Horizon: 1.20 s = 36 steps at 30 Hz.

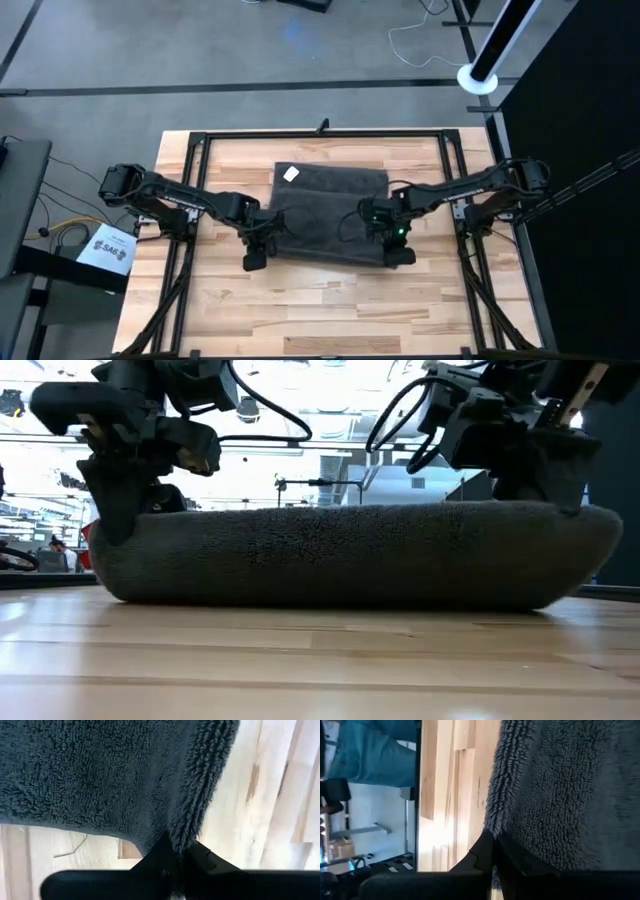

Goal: Roll towel
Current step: Roll the black towel

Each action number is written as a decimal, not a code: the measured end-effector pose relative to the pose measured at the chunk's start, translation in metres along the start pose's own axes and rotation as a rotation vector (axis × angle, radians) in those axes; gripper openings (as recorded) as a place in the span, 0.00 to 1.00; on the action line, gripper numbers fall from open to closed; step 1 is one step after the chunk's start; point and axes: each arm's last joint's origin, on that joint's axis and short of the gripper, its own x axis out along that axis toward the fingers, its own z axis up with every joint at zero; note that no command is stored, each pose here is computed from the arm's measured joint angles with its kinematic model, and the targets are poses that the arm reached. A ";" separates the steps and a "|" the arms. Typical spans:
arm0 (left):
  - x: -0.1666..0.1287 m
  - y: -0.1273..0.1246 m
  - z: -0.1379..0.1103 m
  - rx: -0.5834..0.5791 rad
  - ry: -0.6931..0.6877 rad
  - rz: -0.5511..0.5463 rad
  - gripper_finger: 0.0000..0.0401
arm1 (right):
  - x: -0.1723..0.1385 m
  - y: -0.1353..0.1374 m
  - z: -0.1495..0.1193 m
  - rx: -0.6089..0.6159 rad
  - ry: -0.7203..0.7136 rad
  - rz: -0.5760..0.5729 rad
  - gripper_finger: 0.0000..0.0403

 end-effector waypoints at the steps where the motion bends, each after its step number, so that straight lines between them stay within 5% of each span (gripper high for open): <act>1: 0.000 0.000 0.000 0.004 -0.009 0.021 0.00 | 0.002 0.002 0.000 -0.024 0.004 -0.020 0.00; 8: 0.001 0.000 0.002 0.044 -0.039 0.067 0.00 | 0.016 0.016 0.001 -0.180 0.003 -0.129 0.00; 12: 0.001 0.000 0.003 0.063 -0.046 0.072 0.01 | 0.026 0.028 -0.001 -0.152 0.015 -0.196 0.04; 26: 0.001 -0.001 0.005 0.113 -0.065 0.074 0.00 | 0.052 0.081 -0.004 -0.067 -0.046 -0.130 0.45; 31: 0.001 -0.001 0.006 0.115 -0.083 0.069 0.00 | 0.053 0.085 -0.003 -0.141 -0.112 -0.268 0.48; 36: 0.001 -0.001 0.007 0.115 -0.085 0.067 0.00 | 0.051 0.098 -0.009 -0.183 -0.099 -0.526 0.51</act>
